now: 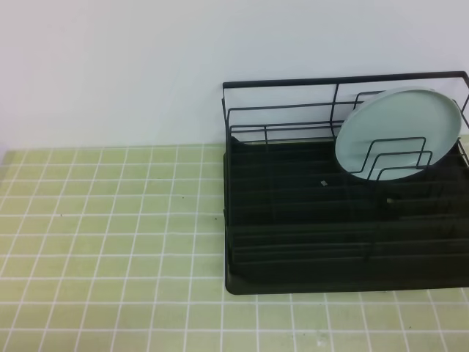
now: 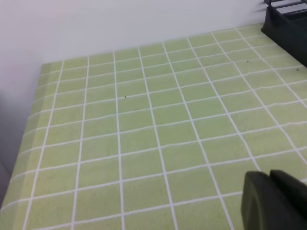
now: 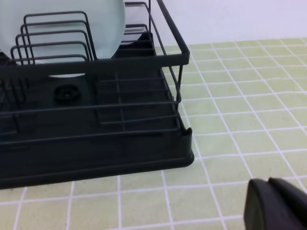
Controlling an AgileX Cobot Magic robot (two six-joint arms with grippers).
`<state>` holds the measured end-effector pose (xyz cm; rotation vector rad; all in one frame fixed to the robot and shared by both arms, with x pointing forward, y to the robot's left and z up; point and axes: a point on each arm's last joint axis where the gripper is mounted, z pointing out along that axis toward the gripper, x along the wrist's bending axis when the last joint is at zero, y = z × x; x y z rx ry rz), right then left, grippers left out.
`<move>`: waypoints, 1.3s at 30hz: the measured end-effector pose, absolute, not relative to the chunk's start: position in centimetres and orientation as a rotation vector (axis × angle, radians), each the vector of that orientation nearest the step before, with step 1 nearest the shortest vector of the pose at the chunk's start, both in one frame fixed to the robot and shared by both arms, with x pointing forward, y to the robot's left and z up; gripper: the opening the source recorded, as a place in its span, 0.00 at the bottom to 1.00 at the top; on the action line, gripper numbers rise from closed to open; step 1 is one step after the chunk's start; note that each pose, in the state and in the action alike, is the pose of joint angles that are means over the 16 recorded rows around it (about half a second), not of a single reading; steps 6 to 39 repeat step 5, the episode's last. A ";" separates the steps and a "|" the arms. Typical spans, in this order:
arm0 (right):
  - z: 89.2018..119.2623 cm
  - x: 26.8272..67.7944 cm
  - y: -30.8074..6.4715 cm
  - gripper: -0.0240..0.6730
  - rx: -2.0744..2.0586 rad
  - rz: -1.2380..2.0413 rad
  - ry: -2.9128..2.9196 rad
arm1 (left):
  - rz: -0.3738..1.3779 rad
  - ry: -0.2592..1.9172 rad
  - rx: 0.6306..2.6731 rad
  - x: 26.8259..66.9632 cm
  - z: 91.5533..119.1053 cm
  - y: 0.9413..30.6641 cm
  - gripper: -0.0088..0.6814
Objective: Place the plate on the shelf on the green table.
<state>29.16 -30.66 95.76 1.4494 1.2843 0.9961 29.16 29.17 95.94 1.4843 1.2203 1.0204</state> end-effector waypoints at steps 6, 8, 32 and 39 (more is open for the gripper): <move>95.8 29.2 -30.7 0.03 1.450 0.995 1.285 | 1.020 1.220 1.484 29.2 95.9 29.2 0.01; 95.8 29.2 -30.7 0.03 1.450 0.995 1.285 | 1.020 1.220 1.484 29.2 95.9 29.2 0.01; 95.8 29.2 -30.7 0.03 1.450 0.995 1.285 | 1.020 1.220 1.484 29.2 95.9 29.2 0.01; 95.8 29.2 -30.7 0.03 1.450 0.995 1.285 | 1.020 1.220 1.484 29.2 95.9 29.2 0.01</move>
